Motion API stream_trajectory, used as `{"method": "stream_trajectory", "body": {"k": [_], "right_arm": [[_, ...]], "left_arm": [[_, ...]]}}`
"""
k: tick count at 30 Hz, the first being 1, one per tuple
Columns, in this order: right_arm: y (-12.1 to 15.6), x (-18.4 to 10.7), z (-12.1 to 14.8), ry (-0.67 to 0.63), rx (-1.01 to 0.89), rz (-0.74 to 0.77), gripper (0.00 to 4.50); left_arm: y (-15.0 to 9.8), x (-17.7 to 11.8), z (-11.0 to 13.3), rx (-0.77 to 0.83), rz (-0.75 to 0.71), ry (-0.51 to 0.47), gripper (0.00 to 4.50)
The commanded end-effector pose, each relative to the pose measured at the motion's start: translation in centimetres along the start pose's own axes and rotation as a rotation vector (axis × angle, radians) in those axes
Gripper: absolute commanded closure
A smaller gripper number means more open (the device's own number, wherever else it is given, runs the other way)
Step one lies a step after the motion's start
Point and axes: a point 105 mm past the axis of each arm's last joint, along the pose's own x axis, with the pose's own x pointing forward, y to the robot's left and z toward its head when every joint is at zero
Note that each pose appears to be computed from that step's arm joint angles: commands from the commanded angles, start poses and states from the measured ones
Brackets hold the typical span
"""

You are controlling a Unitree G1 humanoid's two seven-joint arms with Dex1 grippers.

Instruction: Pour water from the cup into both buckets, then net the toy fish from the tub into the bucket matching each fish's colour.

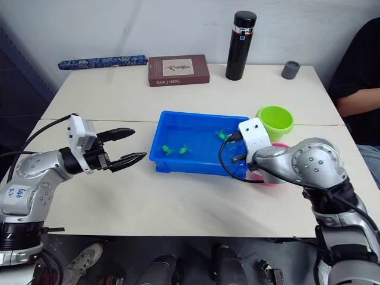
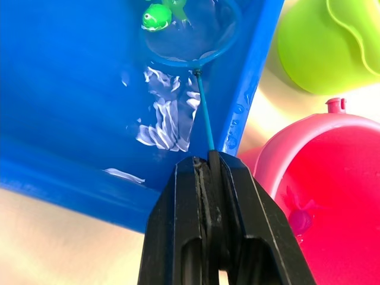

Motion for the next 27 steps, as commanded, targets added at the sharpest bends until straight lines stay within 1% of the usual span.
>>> {"method": "stream_trajectory", "body": {"k": [1,7,11,14,18,21,27], "right_arm": [[-0.2,-1.5,1.1,-0.063,0.007,0.063,4.5],[-0.1,-2.2,0.6,-0.05,-0.005,0.137,4.5],[0.3,-2.7,0.4,-0.052,0.016,0.236,4.5],[0.4,-3.1,0.8,-0.098,0.04,0.299,4.5],[-0.2,-3.3,0.8,-0.149,0.049,0.348,4.5],[-0.5,-3.5,0.5,-0.2,0.002,0.387,4.5],[-0.8,-3.7,0.3,-0.271,-0.006,0.462,4.5]], "left_arm": [[0.0,-0.1,1.5,0.053,-0.004,-0.035,0.03],[0.0,-0.2,1.5,0.053,-0.007,-0.034,0.03],[0.1,-0.1,1.6,0.055,-0.009,-0.033,0.03],[0.1,-0.2,1.7,0.057,-0.014,-0.032,0.03],[0.0,-0.3,1.8,0.057,-0.032,-0.031,0.03],[0.1,-0.5,2.0,0.061,-0.045,-0.025,0.03],[0.3,-0.5,2.3,0.074,-0.052,-0.02,0.03]]}}
